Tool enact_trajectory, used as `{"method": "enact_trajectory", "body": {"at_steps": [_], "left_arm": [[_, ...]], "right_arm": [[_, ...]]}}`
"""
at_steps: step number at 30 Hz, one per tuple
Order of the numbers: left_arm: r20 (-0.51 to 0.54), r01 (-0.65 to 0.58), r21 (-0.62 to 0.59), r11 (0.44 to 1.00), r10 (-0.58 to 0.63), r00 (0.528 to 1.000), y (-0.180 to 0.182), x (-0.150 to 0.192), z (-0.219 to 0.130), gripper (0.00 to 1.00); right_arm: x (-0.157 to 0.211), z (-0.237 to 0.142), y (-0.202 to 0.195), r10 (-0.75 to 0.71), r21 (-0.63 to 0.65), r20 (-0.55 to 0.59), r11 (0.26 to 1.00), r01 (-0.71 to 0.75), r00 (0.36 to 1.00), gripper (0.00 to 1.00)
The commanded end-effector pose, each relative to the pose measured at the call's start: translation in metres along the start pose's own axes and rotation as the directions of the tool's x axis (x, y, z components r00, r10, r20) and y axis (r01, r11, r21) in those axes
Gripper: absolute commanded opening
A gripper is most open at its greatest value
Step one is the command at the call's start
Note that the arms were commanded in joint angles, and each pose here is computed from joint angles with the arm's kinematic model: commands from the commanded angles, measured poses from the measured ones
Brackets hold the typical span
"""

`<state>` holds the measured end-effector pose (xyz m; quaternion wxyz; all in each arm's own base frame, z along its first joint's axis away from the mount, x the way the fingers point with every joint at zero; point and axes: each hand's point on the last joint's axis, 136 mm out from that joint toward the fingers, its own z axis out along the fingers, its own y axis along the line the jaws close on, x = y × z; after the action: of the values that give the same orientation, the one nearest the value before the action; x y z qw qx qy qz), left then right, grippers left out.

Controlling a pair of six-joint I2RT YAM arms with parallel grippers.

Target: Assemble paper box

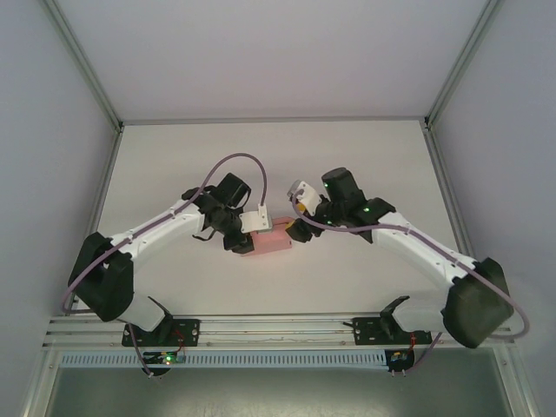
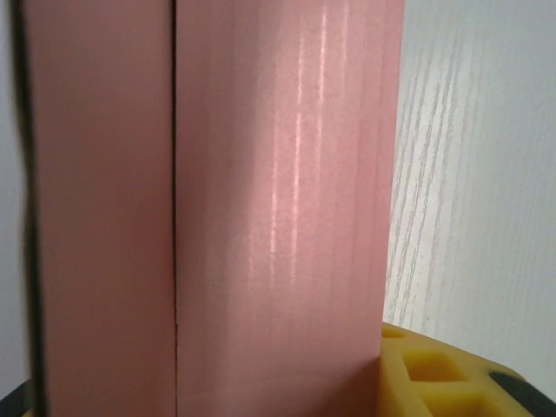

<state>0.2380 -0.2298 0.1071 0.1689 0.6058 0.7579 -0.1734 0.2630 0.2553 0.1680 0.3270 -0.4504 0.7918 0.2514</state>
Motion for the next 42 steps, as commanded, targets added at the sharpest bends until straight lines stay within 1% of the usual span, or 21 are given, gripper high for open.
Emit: {"method": "enact_trajectory", "body": {"at_steps": [1,2,3,4,5,8,9,11,12,14,17,19,21,23,25,30,32,34,37,41,42], "left_arm": [[-0.058,0.012,0.027,1.000,-0.010,0.998,-0.001,0.009,-0.001,0.13],[-0.061,0.015,0.026,1.000,-0.013,0.998,0.000,0.009,-0.001,0.13],[-0.062,0.016,0.024,1.000,-0.015,0.998,0.002,0.007,-0.001,0.13],[-0.065,0.018,0.026,1.000,-0.016,0.998,0.001,0.008,-0.001,0.13],[-0.062,0.016,0.025,1.000,-0.015,0.998,0.002,0.007,-0.001,0.13],[-0.055,0.013,0.016,1.000,-0.012,0.998,0.004,0.006,0.000,0.13],[-0.053,0.015,0.009,1.000,-0.014,0.998,0.006,0.005,0.000,0.13],[-0.048,0.019,-0.002,1.000,-0.019,0.999,0.008,0.004,0.000,0.13],[-0.045,0.023,-0.008,1.000,-0.024,0.999,0.009,0.003,0.000,0.13],[-0.039,0.030,-0.010,0.999,-0.030,0.999,0.010,0.002,0.000,0.13],[-0.030,0.061,-0.053,0.997,-0.062,0.998,0.019,-0.001,0.001,0.13],[-0.023,0.084,-0.082,0.993,-0.086,0.996,0.026,-0.003,0.001,0.14],[-0.005,0.110,-0.101,0.989,-0.111,0.994,0.031,-0.008,0.002,0.16],[0.008,0.128,-0.112,0.985,-0.128,0.992,0.036,-0.011,0.003,0.16],[0.010,0.136,-0.118,0.984,-0.135,0.991,0.039,-0.013,0.005,0.16],[-0.003,0.164,-0.159,0.973,-0.167,0.986,0.054,-0.015,0.010,0.16],[-0.010,0.172,-0.158,0.972,-0.176,0.984,0.057,-0.015,0.014,0.16],[-0.008,0.173,-0.131,0.976,-0.176,0.984,0.054,-0.017,0.017,0.16],[0.007,0.170,-0.125,0.977,-0.170,0.985,0.055,-0.020,0.019,0.16],[0.005,0.171,-0.131,0.977,-0.172,0.985,0.056,-0.020,0.019,0.16],[0.002,0.170,-0.130,0.977,-0.171,0.985,0.056,-0.020,0.019,0.16]], "right_arm": [[0.002,0.005,-0.007,-0.034,0.007,-0.066,0.999,0.035,0.997,0.63],[0.004,0.008,-0.007,-0.030,0.000,-0.081,1.000,0.030,0.996,0.60],[0.006,0.010,-0.008,-0.025,0.000,-0.099,1.000,0.025,0.995,0.53],[0.009,0.013,-0.010,-0.018,0.002,-0.115,1.000,0.019,0.993,0.44],[0.010,0.014,-0.011,-0.017,0.002,-0.127,1.000,0.018,0.992,0.39],[0.011,0.020,-0.009,-0.010,-0.016,-0.134,1.000,0.008,0.991,0.38],[0.010,0.021,-0.009,-0.003,-0.022,-0.129,1.000,0.000,0.992,0.36],[0.010,0.023,-0.010,0.008,-0.023,-0.130,1.000,-0.011,0.992,0.29],[0.009,0.024,-0.011,0.011,-0.018,-0.128,1.000,-0.014,0.992,0.21],[0.007,0.025,-0.013,0.031,-0.006,-0.122,0.999,-0.032,0.992,0.09],[0.000,0.023,-0.010,0.092,-0.013,-0.103,0.995,-0.094,0.990,0.01],[-0.007,0.025,-0.006,0.157,-0.017,-0.091,0.987,-0.160,0.983,0.00],[-0.012,0.028,-0.007,0.273,0.012,-0.086,0.962,-0.273,0.958,0.00],[-0.019,0.033,-0.006,0.397,0.021,-0.066,0.918,-0.396,0.916,0.00],[-0.027,0.037,-0.001,0.494,-0.009,-0.051,0.869,-0.495,0.868,0.00],[-0.042,0.041,0.007,0.623,-0.076,0.004,0.780,-0.621,0.782,0.00],[-0.044,0.044,0.011,0.642,-0.110,-0.004,0.762,-0.638,0.767,0.00],[-0.041,0.049,0.011,0.650,-0.124,0.004,0.754,-0.645,0.760,0.00],[-0.024,0.058,0.005,0.654,-0.083,-0.004,0.753,-0.652,0.756,0.00],[0.000,0.064,-0.002,0.684,-0.028,-0.013,0.729,-0.684,0.730,0.00],[0.004,0.066,-0.002,0.675,-0.025,-0.012,0.737,-0.675,0.738,0.00]]}}
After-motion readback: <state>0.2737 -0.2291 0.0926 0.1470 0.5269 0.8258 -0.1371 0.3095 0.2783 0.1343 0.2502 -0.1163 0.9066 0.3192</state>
